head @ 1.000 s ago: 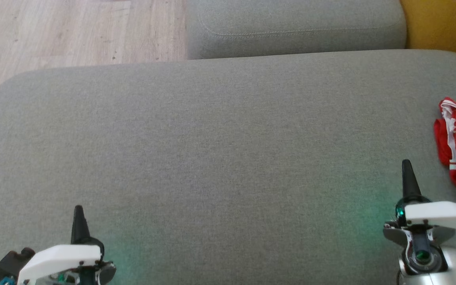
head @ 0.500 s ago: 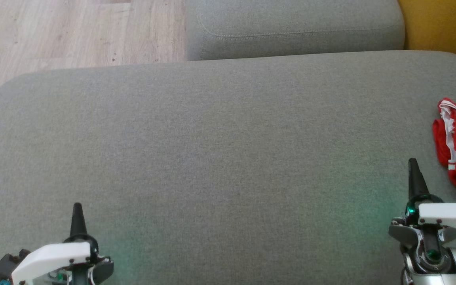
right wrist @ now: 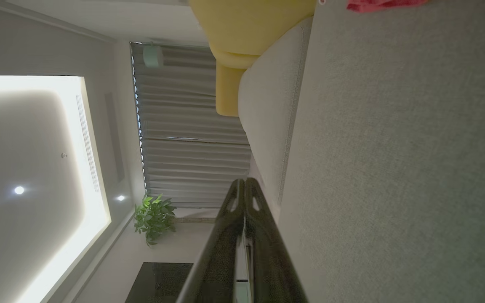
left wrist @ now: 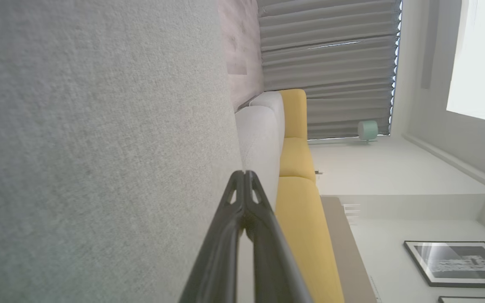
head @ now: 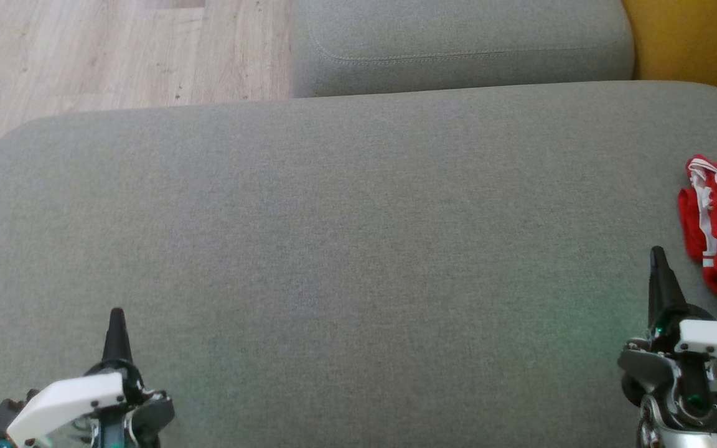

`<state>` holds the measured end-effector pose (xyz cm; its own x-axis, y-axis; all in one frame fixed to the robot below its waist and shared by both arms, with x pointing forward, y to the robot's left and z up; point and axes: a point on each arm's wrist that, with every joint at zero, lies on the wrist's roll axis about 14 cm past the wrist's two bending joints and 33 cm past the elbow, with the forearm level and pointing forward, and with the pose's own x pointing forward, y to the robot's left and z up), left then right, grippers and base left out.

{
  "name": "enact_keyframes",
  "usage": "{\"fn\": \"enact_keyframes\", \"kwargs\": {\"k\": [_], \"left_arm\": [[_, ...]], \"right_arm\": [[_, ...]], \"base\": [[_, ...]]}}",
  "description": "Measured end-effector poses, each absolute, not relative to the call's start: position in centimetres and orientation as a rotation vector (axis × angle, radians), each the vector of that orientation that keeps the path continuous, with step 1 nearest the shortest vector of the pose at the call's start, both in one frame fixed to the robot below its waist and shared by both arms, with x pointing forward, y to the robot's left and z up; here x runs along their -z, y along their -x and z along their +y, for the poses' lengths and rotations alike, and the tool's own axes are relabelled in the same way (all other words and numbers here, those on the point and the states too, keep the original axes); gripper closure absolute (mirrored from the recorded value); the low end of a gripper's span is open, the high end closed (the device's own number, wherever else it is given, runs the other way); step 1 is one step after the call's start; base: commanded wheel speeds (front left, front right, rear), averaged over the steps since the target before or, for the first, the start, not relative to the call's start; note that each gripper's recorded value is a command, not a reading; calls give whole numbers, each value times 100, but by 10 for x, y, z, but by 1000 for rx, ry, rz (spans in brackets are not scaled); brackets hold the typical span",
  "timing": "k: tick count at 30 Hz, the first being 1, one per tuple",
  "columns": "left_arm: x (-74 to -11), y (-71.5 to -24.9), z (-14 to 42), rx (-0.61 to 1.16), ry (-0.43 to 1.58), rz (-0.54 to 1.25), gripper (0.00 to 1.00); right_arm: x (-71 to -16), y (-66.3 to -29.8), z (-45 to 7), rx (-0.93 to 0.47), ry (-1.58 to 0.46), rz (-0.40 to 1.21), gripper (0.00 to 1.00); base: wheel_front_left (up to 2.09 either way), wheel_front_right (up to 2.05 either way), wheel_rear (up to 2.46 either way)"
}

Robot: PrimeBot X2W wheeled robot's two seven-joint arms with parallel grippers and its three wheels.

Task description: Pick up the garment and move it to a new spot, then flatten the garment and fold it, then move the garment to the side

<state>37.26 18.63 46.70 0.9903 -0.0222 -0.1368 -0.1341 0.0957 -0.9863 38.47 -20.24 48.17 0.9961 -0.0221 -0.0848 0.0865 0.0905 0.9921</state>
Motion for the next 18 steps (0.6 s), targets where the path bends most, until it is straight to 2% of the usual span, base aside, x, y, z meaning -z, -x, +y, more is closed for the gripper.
{"fn": "enact_keyframes", "kwargs": {"k": [9,18], "left_arm": [[-474,-374,186,-57,1574,103,100],[-474,-374,186,-58,1575,102,100]], "right_arm": [[-484,-380,-207,77,-1572,33,100],[-484,-380,-207,77,-1573,31,100]], "base": [[0,0,0],[0,0,0]]}}
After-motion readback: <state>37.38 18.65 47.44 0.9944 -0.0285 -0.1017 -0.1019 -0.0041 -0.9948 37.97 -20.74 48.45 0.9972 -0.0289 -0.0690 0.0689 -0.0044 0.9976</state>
